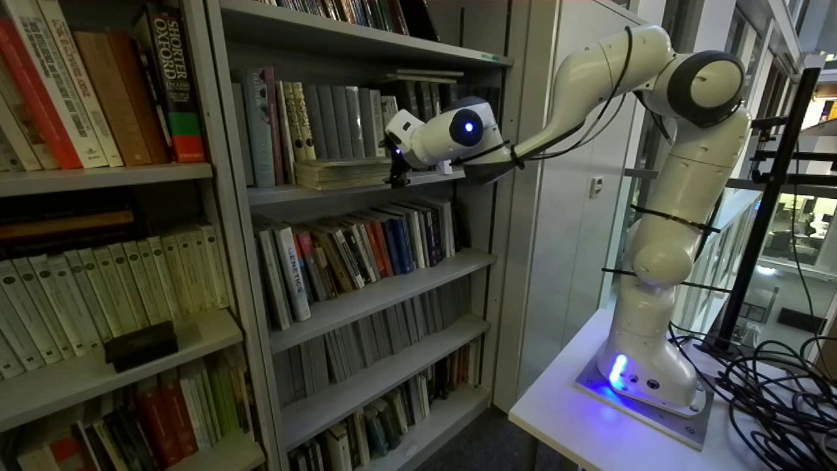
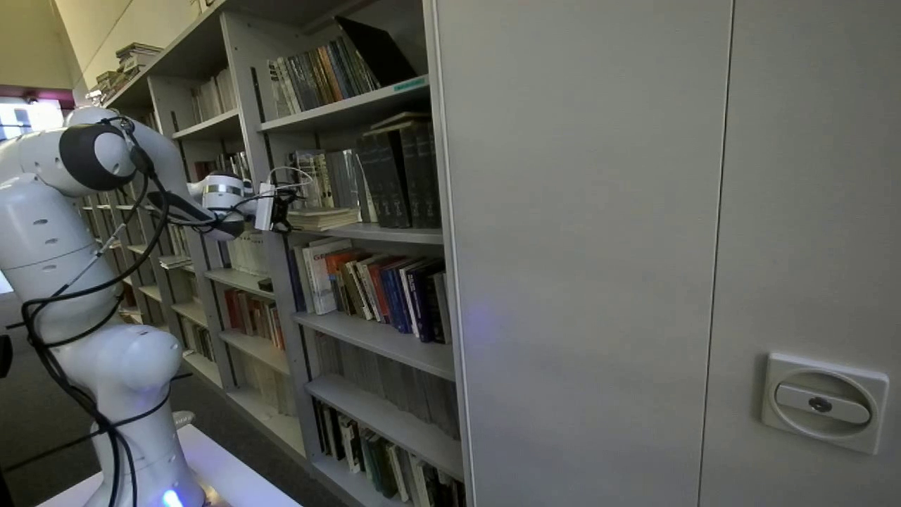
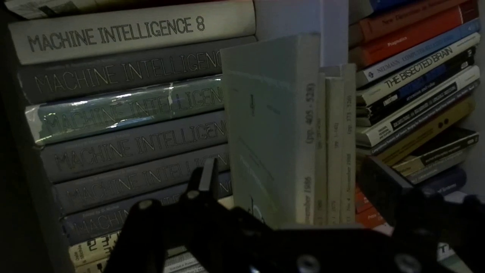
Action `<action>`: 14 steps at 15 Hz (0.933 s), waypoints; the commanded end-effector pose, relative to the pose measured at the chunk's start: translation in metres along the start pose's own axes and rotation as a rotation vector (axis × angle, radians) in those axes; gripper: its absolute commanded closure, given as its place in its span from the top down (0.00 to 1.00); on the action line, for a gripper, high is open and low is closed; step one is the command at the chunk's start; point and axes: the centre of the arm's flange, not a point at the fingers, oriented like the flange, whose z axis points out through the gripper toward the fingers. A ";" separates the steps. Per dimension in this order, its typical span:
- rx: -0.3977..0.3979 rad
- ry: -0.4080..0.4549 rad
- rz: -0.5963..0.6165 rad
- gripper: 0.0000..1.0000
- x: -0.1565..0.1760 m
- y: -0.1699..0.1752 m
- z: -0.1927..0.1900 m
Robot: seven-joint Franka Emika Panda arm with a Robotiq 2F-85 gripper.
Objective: Put the book on top of the books on the shelf
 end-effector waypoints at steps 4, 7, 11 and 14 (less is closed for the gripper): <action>-0.074 -0.010 0.015 1.00 0.004 0.024 0.010; -0.100 0.009 0.016 0.99 0.014 0.037 0.010; -0.139 0.035 0.011 0.60 0.027 0.051 0.008; -0.145 0.037 0.015 0.37 0.027 0.054 0.007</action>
